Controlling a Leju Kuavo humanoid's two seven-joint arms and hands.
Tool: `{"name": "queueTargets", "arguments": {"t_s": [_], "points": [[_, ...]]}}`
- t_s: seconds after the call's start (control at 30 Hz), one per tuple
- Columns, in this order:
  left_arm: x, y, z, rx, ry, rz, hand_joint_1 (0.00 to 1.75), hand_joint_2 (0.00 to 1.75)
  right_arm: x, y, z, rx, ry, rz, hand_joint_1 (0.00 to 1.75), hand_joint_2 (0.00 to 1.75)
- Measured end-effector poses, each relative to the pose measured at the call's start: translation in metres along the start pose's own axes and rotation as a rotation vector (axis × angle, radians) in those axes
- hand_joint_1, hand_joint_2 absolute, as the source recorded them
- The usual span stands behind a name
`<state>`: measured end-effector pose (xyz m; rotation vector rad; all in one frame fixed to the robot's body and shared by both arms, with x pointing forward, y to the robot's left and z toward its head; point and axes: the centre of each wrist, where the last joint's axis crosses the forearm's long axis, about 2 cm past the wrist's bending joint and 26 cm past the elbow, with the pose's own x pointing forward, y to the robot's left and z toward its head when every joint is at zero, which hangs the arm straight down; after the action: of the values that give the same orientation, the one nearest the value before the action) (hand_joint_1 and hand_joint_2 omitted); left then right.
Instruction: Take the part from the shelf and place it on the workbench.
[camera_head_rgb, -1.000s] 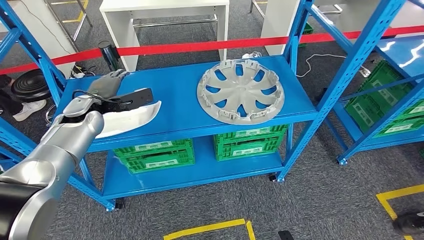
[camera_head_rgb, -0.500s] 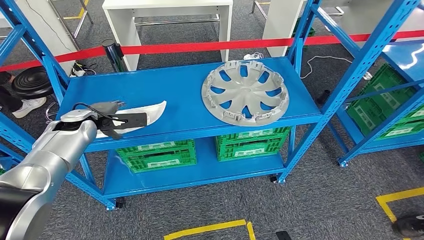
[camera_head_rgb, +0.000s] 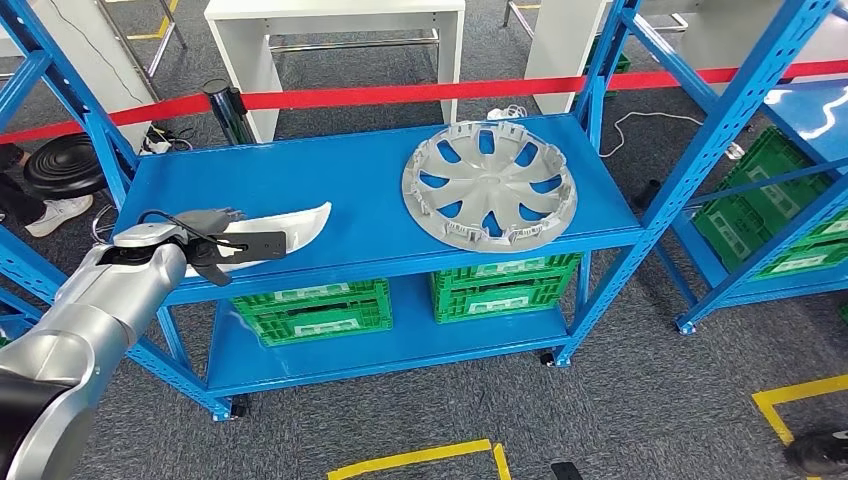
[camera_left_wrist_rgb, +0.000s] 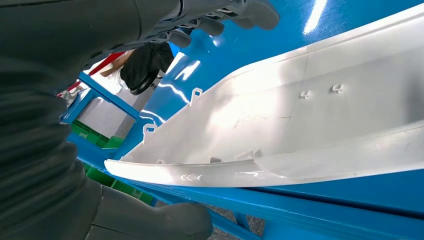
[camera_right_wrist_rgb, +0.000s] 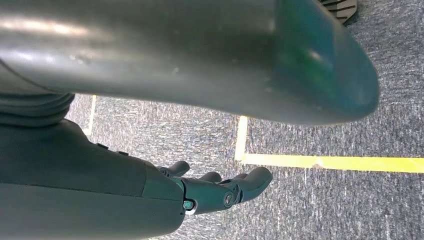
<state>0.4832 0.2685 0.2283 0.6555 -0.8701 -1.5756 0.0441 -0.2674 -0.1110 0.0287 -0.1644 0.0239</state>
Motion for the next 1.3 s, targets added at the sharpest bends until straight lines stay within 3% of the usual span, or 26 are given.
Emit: {"name": "queueTargets", "arguments": {"t_s": [0.37, 0.43, 0.5, 0.57, 0.83, 1.3], "points": [[-0.005, -0.003, 0.001, -0.107, -0.113, 0.062, 0.00, 1.75, 0.000, 0.000, 0.000, 0.000, 0.002, 0.006, 0.00, 0.00], [-0.004, -0.002, 0.001, -0.090, -0.111, 0.053, 0.12, 1.75, 0.000, 0.000, 0.000, 0.000, 0.002, 0.004, 0.00, 0.00], [-0.003, -0.003, 0.000, -0.067, -0.106, 0.036, 0.98, 1.75, 0.000, 0.000, 0.000, 0.000, 0.001, 0.000, 0.00, 0.00], [-0.001, -0.006, -0.001, -0.053, -0.102, 0.009, 1.73, 1.75, 0.000, 0.000, 0.000, -0.001, 0.000, -0.003, 0.00, 0.00], [0.013, -0.038, -0.009, -0.070, -0.111, -0.074, 1.75, 1.75, 0.000, -0.001, 0.000, -0.002, 0.004, -0.002, 0.00, 0.00], [0.022, -0.039, -0.011, -0.014, -0.137, -0.122, 1.75, 1.75, 0.000, -0.004, 0.000, -0.008, 0.005, -0.007, 0.00, 0.00]]}}
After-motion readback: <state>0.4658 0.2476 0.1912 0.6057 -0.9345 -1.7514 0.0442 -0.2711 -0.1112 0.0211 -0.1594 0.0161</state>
